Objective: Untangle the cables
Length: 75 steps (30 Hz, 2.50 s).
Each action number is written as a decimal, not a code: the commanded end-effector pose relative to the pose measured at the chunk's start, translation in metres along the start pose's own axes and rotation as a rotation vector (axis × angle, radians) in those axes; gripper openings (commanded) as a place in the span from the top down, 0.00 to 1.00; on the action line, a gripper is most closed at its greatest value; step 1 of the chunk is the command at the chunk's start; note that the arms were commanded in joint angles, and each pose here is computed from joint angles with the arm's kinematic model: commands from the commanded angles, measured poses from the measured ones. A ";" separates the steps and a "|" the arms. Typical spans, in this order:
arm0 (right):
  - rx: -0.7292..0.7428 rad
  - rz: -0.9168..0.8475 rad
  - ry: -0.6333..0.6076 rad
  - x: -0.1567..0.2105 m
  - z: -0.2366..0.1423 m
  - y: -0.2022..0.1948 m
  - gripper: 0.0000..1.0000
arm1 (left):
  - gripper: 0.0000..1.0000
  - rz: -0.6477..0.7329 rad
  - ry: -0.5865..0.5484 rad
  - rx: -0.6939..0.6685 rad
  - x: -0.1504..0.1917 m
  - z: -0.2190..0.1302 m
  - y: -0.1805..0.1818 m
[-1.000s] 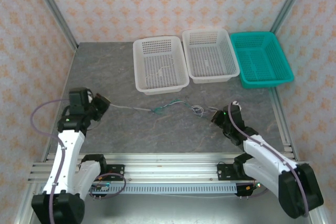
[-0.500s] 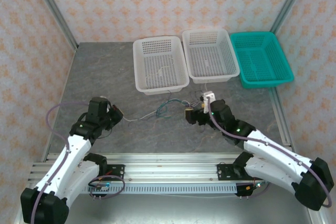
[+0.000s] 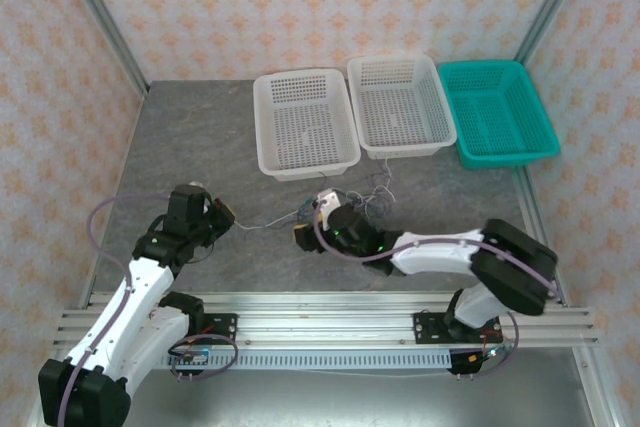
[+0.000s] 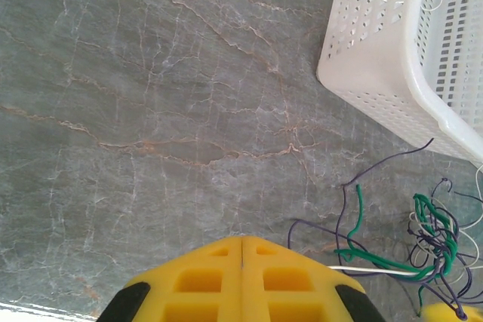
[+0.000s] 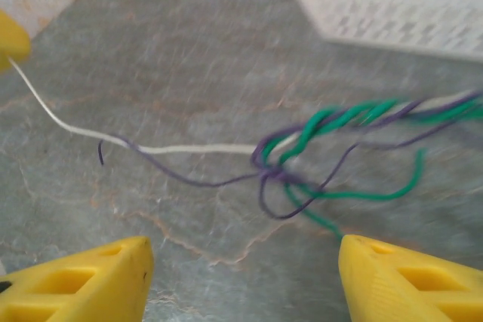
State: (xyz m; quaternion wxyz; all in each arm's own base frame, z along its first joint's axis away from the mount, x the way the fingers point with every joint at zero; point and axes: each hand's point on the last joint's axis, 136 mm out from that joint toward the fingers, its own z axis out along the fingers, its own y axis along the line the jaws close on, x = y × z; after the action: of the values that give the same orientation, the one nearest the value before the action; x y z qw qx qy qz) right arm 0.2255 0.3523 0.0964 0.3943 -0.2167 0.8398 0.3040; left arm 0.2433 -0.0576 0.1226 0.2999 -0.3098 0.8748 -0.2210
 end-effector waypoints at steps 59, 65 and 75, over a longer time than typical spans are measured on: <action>1.031 1.204 -0.511 0.059 -0.235 -0.327 1.00 | 1.00 -0.221 -0.344 -0.587 -0.075 -0.106 0.117; 0.963 1.173 -0.507 0.041 -0.233 -0.320 1.00 | 1.00 -0.254 -0.315 -0.513 -0.072 -0.091 0.113; 0.749 0.934 -0.127 0.031 -0.159 -0.271 0.87 | 0.90 -0.190 -0.182 -0.261 -0.047 -0.033 0.070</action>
State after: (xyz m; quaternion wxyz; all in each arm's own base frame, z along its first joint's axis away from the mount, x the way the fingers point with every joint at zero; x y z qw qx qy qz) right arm 0.2874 0.0360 0.0571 0.3327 0.3867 0.8468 0.1507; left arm 0.2083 0.0380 0.1136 0.2851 -0.4612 0.8356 -0.0882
